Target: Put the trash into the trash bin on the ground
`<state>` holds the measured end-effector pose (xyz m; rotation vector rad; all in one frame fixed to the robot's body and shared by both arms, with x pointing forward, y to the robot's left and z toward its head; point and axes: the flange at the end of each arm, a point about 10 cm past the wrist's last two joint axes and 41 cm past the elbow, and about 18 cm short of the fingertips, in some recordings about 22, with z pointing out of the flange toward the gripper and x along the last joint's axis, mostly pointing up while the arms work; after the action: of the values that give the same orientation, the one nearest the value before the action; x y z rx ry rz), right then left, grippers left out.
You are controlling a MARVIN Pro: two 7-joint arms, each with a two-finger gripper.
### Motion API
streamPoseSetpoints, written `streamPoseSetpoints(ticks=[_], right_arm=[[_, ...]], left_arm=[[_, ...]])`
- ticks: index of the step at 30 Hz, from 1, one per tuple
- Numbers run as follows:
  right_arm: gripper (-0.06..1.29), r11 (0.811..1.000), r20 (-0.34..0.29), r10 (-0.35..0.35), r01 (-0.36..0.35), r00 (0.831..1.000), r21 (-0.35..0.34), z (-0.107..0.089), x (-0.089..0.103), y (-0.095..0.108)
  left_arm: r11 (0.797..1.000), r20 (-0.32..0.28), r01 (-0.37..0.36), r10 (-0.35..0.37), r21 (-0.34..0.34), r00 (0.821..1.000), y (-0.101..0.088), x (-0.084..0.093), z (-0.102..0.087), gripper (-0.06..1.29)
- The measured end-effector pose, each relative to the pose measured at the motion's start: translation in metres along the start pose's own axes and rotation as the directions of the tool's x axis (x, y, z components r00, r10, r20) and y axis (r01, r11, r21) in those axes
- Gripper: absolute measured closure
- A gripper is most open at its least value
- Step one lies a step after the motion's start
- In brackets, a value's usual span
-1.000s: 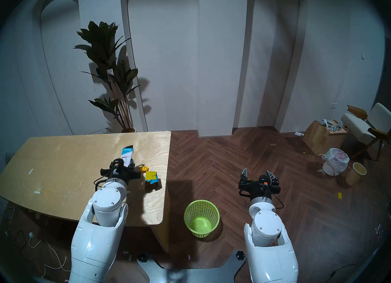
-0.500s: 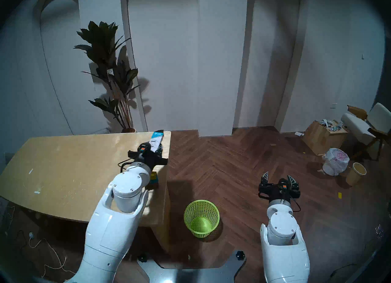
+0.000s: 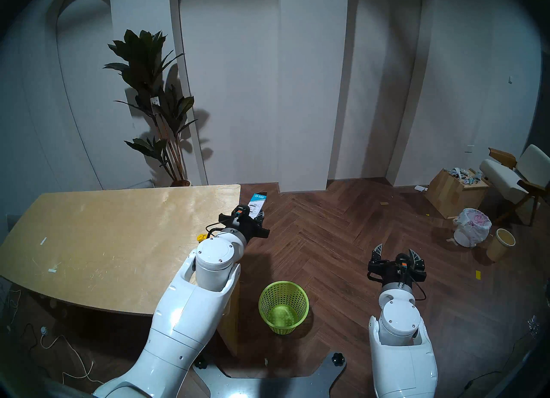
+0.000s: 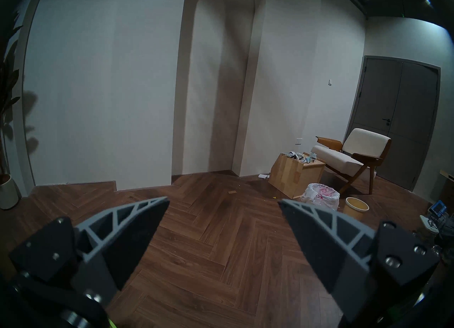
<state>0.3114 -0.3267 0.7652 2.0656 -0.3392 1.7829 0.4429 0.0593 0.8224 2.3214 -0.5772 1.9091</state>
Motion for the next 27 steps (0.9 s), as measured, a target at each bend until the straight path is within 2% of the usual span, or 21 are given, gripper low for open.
streamPoseSetpoints(ticks=[11,27], right_arm=[[0.00,1.000,-0.005,-0.002,0.002,1.000,-0.007,0.000,0.000,0.000],[0.00,1.000,-0.020,-0.006,0.006,1.000,-0.009,-0.001,0.001,-0.002]], left_arm=[[0.998,0.049,-0.029,0.031,-0.047,0.998,0.018,-0.011,0.032,0.65],[0.999,0.118,-0.017,0.022,-0.045,0.993,0.027,-0.031,0.070,0.65]])
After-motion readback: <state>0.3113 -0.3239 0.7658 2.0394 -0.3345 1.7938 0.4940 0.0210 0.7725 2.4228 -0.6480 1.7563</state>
